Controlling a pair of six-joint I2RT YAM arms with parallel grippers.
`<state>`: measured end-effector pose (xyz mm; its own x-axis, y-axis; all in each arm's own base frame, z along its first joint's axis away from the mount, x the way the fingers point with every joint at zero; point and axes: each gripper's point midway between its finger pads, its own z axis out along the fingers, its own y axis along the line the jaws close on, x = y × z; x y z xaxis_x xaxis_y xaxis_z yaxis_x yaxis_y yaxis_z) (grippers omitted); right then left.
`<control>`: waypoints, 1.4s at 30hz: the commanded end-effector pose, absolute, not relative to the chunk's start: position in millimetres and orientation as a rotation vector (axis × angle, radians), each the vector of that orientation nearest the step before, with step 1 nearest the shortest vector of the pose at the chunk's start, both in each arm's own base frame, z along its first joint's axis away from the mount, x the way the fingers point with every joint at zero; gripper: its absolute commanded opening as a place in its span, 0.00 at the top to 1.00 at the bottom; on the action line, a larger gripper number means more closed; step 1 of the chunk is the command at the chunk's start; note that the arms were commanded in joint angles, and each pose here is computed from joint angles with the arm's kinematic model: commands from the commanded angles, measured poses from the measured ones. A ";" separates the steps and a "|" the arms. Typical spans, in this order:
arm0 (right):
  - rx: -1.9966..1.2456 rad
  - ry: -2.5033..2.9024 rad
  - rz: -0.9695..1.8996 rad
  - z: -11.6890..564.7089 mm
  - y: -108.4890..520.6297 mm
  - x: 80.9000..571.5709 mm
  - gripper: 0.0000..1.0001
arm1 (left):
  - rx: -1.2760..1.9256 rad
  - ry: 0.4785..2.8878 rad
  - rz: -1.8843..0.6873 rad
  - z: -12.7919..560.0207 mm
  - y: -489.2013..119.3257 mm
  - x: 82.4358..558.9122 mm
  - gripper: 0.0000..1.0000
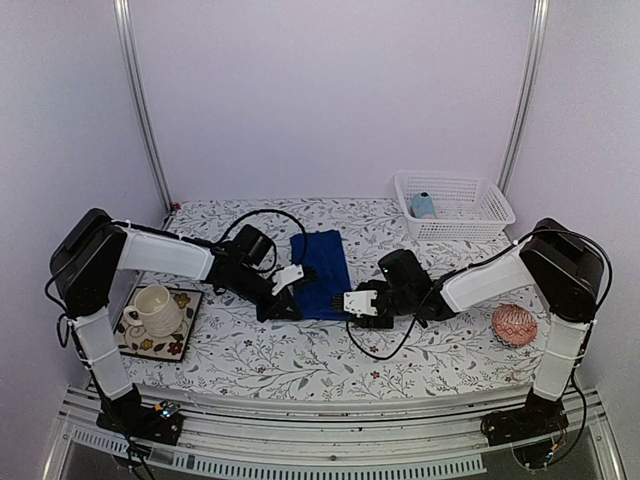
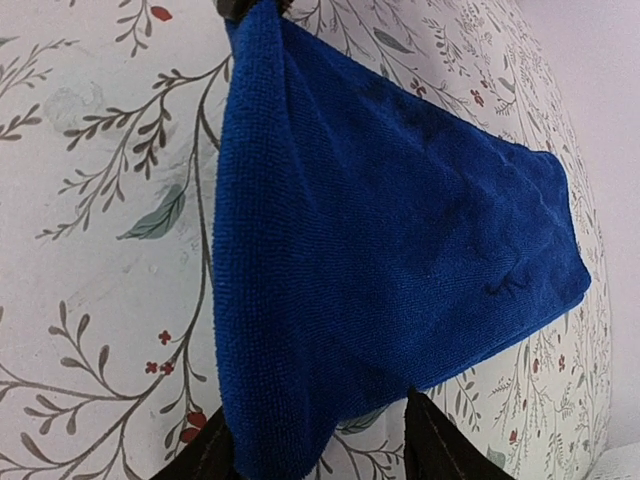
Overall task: Roll the towels
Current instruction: Roll the towel at the center of the board.
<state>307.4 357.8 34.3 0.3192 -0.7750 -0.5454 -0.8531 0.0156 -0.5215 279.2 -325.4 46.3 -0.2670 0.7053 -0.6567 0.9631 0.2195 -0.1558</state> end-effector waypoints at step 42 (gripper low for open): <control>-1.797 1.617 0.511 60.6 357.0 284.2 0.98 | 1.584 1.919 -0.494 58.8 -309.7 255.0 0.41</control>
<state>282.8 358.3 48.6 0.1879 -0.7374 -0.6487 -0.9677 -0.0259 -0.2509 258.2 -305.6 54.5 -0.1950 0.7363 -0.6479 0.9666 0.2561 0.0001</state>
